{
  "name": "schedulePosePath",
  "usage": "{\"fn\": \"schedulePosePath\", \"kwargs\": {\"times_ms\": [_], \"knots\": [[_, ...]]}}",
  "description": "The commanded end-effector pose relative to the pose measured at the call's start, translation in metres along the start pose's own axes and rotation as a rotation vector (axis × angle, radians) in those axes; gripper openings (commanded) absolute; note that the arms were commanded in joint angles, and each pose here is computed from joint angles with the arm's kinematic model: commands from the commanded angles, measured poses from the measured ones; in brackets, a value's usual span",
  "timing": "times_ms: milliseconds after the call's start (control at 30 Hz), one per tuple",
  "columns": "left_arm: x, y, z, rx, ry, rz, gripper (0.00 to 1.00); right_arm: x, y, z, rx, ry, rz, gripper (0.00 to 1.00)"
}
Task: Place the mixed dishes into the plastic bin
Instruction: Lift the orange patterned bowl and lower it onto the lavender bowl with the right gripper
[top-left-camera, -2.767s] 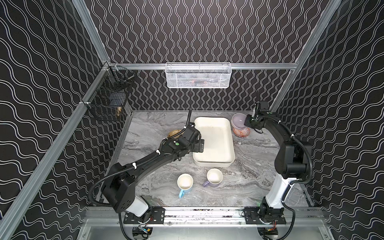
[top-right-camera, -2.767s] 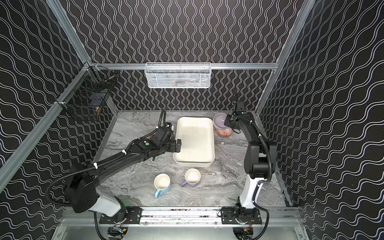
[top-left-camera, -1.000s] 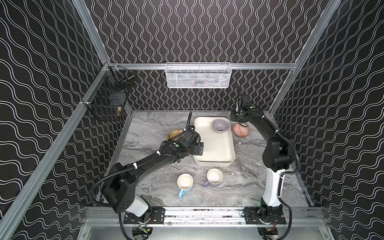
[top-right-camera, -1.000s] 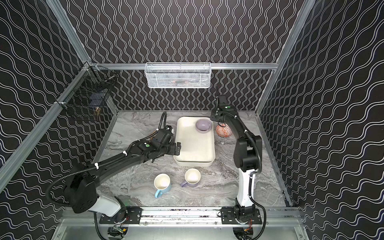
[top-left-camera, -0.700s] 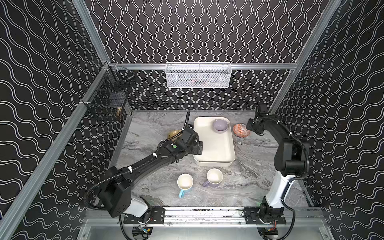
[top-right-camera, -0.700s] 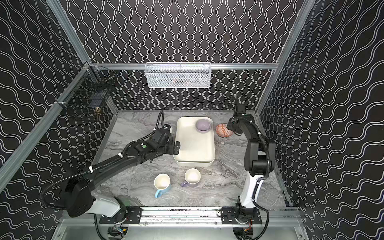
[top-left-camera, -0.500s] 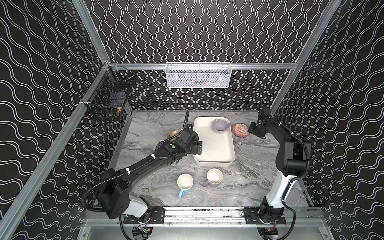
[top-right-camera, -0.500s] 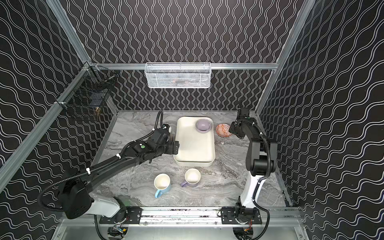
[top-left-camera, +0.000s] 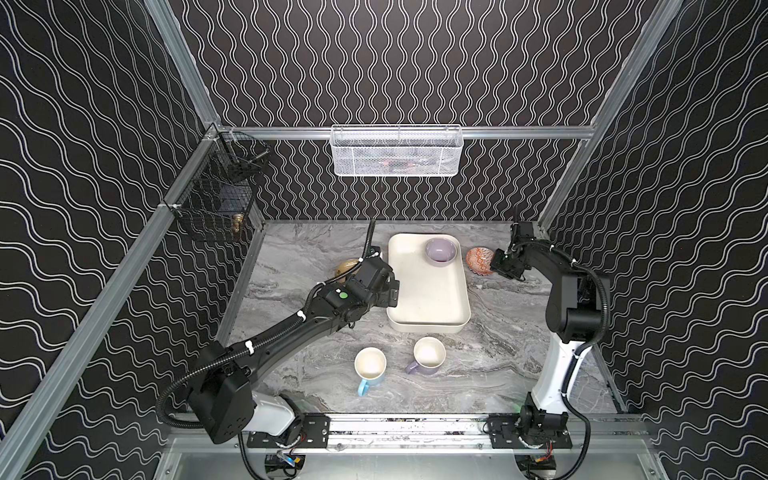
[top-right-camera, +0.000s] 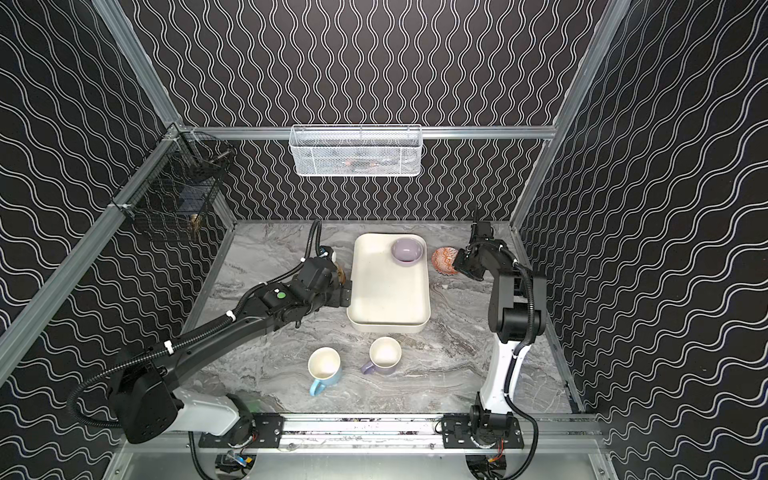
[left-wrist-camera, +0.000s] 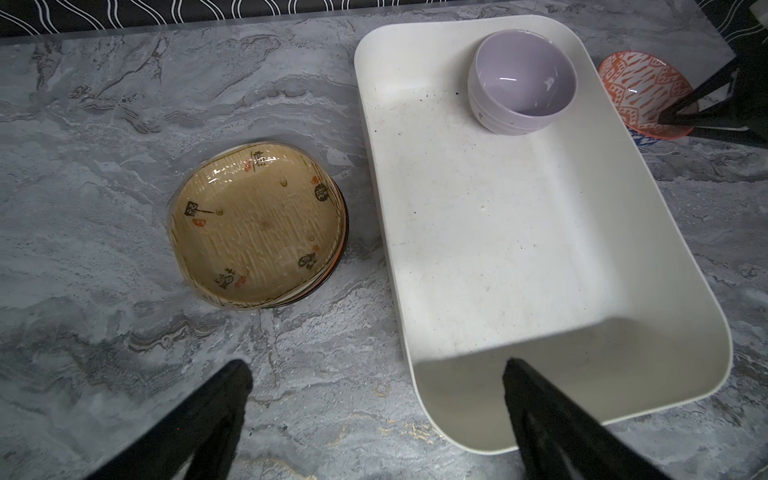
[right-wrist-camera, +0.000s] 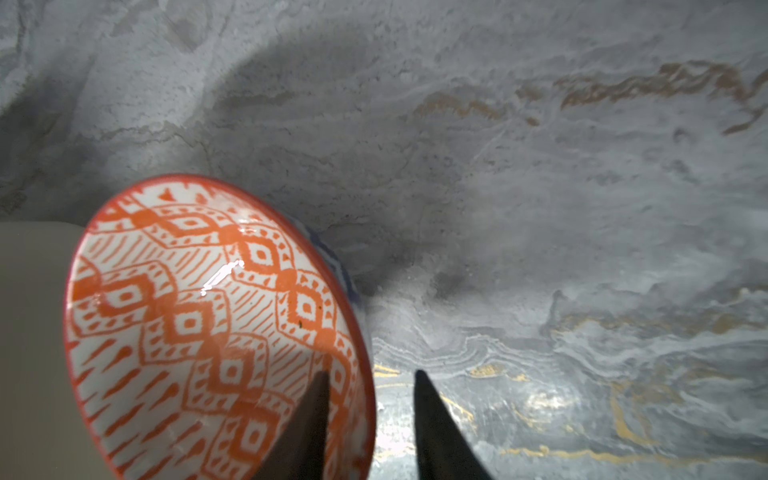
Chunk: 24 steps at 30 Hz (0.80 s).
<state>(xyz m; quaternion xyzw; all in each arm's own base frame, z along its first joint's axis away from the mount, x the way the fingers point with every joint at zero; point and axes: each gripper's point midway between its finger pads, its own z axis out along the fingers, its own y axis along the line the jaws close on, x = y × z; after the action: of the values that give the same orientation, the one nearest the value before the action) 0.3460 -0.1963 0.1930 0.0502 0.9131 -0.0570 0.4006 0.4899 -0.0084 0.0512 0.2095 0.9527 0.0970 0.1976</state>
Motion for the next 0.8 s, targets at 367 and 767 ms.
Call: {"fn": "schedulePosePath", "kwargs": {"times_ms": [367,767], "knots": [[-0.001,0.003,0.002,-0.021,-0.004,0.005,0.99,-0.030,0.008,-0.047,0.010,-0.127,-0.021,0.07],[-0.003,0.005,-0.001,-0.028,-0.013,0.005,0.99,-0.055,0.071,-0.086,-0.074,-0.220,-0.094,0.06]]}}
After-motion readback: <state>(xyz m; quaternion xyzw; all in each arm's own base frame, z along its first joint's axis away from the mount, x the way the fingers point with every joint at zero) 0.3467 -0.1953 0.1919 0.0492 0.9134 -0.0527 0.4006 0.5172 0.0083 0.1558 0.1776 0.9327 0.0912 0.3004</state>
